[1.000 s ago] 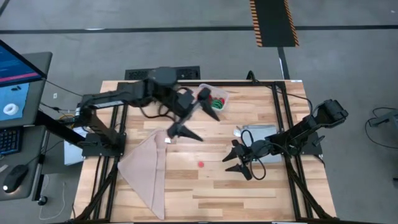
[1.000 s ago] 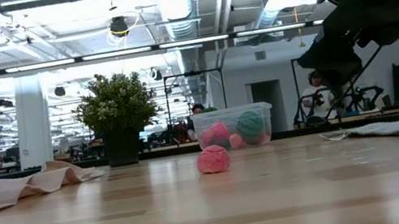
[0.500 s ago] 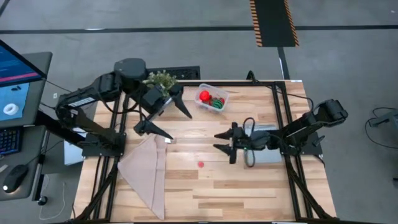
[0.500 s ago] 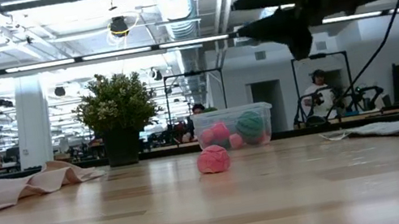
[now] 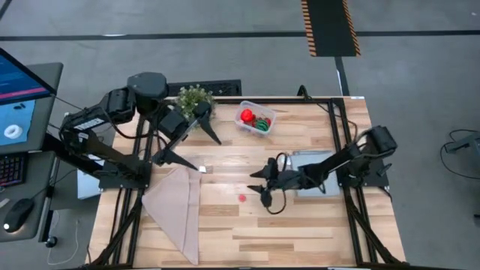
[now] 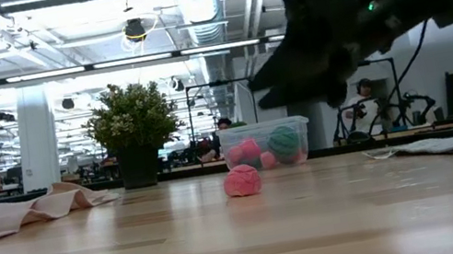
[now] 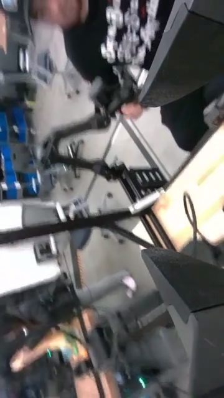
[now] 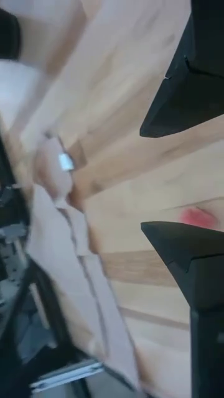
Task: Pick and placing Produce into tupperware
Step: Put the peach into the transparent bin
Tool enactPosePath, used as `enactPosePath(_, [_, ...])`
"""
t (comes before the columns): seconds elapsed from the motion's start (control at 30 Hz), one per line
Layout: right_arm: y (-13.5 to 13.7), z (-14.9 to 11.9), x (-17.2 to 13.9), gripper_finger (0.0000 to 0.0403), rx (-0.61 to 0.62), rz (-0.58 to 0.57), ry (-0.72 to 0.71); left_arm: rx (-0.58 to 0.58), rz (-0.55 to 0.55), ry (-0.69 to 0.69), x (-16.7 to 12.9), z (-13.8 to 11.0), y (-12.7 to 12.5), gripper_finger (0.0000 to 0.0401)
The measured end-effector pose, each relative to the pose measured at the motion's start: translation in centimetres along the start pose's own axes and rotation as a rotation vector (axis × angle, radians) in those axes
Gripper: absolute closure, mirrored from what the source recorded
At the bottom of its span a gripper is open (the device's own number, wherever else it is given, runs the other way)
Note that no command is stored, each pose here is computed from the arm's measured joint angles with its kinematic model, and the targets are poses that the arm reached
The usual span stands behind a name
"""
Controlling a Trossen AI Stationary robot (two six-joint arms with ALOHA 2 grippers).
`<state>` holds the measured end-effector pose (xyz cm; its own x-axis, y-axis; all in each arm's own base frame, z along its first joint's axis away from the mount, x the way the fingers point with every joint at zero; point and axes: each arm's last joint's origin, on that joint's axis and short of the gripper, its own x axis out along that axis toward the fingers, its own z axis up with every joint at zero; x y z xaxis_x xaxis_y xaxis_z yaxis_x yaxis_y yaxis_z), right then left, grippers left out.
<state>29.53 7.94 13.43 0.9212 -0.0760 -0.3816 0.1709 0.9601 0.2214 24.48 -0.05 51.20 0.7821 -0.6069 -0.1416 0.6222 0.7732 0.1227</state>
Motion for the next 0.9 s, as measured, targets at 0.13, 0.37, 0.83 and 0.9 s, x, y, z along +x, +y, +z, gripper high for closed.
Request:
enactPosePath(0.13, [0.8,-1.1,1.6,0.0147,-0.025,0.007,0.038,-0.034,0.043,0.036,0.8,-2.5,1.1,0.0019])
enactPosePath(0.37, [1.8,-3.6,3.8,0.0147,-0.038,0.035,0.123,-0.092,0.065,-0.004,0.6,-7.2,2.3,0.0019])
enactPosePath(0.83, [4.1,-5.7,7.0,0.0147,-0.061,0.039,0.149,-0.131,0.186,-0.094,-2.6,-10.8,0.7,0.0019])
enactPosePath(0.9, [4.0,-5.9,7.3,0.0148,-0.06,0.036,0.153,-0.144,0.189,-0.085,-2.6,-11.1,0.6,0.0019])
